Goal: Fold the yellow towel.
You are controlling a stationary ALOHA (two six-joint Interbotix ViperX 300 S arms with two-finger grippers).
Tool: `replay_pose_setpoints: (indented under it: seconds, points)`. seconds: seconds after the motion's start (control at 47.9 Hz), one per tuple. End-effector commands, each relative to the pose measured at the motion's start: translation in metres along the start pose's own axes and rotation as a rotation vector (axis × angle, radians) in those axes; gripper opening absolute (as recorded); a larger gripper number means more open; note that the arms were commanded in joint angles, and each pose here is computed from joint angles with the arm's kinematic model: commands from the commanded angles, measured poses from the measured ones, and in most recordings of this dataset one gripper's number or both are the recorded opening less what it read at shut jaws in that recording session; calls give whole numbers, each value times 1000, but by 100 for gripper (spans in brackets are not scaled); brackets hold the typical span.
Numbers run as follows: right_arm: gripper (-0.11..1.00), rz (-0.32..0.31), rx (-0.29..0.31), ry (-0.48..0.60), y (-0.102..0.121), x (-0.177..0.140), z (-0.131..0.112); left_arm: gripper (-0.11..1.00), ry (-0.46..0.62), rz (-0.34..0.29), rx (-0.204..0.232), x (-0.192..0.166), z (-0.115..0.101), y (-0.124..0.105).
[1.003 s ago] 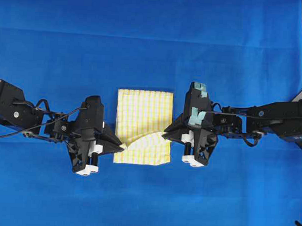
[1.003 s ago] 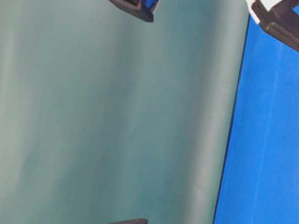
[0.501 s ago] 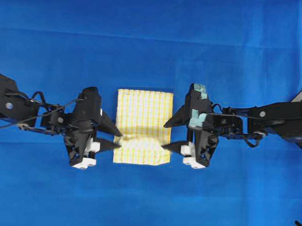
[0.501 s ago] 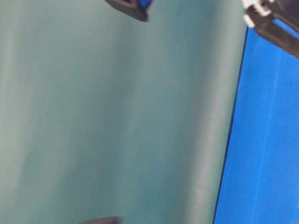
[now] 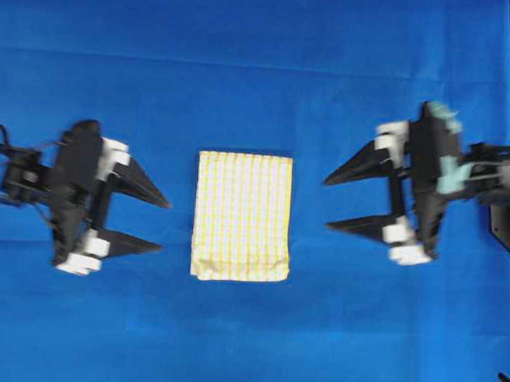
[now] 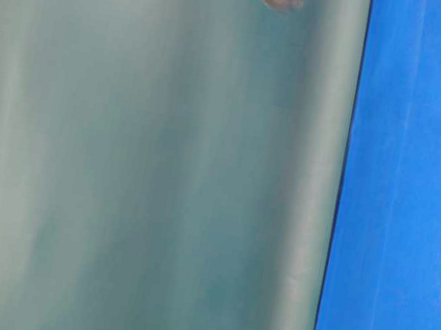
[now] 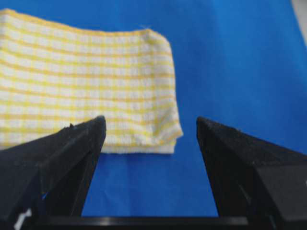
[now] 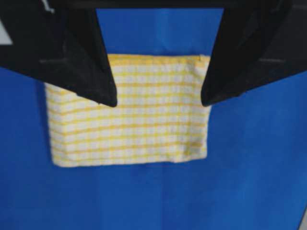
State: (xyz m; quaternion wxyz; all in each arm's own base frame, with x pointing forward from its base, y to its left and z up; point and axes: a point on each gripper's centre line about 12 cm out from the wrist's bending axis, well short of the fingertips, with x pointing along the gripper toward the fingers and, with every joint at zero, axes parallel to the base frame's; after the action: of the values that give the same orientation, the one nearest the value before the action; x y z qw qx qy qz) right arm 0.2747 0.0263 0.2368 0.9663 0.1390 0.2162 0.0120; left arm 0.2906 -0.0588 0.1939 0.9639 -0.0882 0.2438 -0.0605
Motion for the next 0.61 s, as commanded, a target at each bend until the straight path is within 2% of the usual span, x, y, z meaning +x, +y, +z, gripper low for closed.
replay_pose_setpoints:
  seconds: [0.0, 0.167, 0.272, 0.355, 0.439, 0.522, 0.585]
  points:
    - [72, 14, -17, -58, 0, -27, 12, 70, -70, -11, 2, -19, 10, 0]
    - [72, 37, -78, -85, 2, -64, 15, 70, -155, -10, 2, -56, 7, 7]
    - [71, 28, -112, -84, -1, -79, 12, 70, -199, -10, 48, -75, 5, 9]
    - [71, 10, -123, -85, -6, -89, 7, 70, -238, -12, 117, -92, 5, 9]
    - [71, -14, -127, -99, -12, -100, 1, 69, -265, -9, 161, -104, 3, 10]
    - [71, -33, -126, -114, -18, -108, -7, 70, -273, 2, 174, -115, -5, 14]
    - [71, -44, -127, -126, -22, -113, -15, 70, -276, 17, 168, -120, -10, 18]
